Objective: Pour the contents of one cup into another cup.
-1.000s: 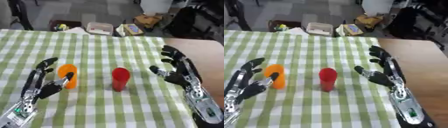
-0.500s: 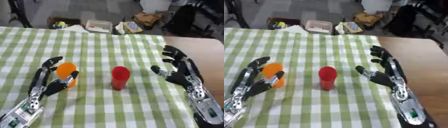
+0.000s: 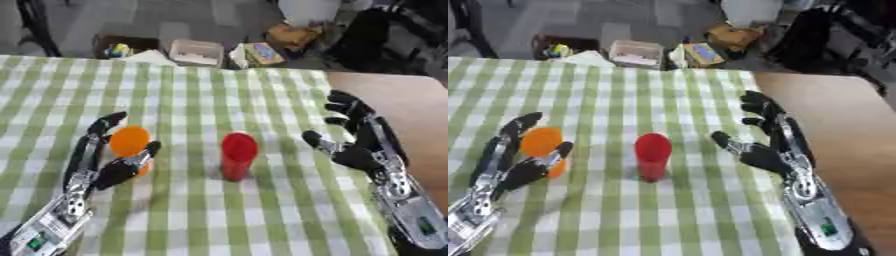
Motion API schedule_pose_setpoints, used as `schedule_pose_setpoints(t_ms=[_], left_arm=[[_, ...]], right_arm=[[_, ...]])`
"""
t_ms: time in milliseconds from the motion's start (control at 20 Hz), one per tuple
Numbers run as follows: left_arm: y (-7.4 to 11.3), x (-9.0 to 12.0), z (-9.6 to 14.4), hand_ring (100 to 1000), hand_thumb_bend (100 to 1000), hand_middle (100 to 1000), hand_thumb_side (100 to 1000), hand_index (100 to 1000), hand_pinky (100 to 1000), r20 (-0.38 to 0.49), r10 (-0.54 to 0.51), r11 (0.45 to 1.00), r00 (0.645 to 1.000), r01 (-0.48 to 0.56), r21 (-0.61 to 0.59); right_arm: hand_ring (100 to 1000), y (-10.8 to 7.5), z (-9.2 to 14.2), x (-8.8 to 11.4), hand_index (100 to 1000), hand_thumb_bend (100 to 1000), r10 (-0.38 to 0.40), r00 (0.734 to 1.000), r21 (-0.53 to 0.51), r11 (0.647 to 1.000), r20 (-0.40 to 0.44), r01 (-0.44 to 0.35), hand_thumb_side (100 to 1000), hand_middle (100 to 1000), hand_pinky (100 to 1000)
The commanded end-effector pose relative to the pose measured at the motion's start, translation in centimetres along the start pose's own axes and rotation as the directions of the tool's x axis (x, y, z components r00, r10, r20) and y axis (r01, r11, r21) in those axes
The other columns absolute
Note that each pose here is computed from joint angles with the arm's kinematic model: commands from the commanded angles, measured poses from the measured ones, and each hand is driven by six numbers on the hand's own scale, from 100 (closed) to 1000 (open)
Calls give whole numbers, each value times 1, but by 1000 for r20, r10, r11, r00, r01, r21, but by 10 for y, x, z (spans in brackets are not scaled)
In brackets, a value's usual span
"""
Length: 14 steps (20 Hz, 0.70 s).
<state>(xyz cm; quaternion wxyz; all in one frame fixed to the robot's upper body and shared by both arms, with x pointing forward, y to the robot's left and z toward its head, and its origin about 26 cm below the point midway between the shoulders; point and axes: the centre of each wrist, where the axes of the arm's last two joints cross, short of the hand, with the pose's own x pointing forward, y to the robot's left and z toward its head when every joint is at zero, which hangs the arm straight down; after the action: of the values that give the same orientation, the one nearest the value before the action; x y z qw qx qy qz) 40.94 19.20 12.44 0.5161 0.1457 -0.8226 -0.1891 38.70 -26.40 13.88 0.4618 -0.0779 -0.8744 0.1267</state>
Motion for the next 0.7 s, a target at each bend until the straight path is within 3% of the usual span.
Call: schedule_pose_setpoints(t_ms=[50,700], left_arm=[[2,9,-7,931,629,837,359,866,825,32,-2,1000,999,2,3],[-3,0,-6,905,625,812,368,861,765,6,3,999,1000,-3,-33]], right_arm=[[840,-4,-8,11,797,701,3,999,1,1000,44,-3,265,893,752],[840,-3,-9,11,797,700,1,999,3,1000,47,-1,266,894,751]])
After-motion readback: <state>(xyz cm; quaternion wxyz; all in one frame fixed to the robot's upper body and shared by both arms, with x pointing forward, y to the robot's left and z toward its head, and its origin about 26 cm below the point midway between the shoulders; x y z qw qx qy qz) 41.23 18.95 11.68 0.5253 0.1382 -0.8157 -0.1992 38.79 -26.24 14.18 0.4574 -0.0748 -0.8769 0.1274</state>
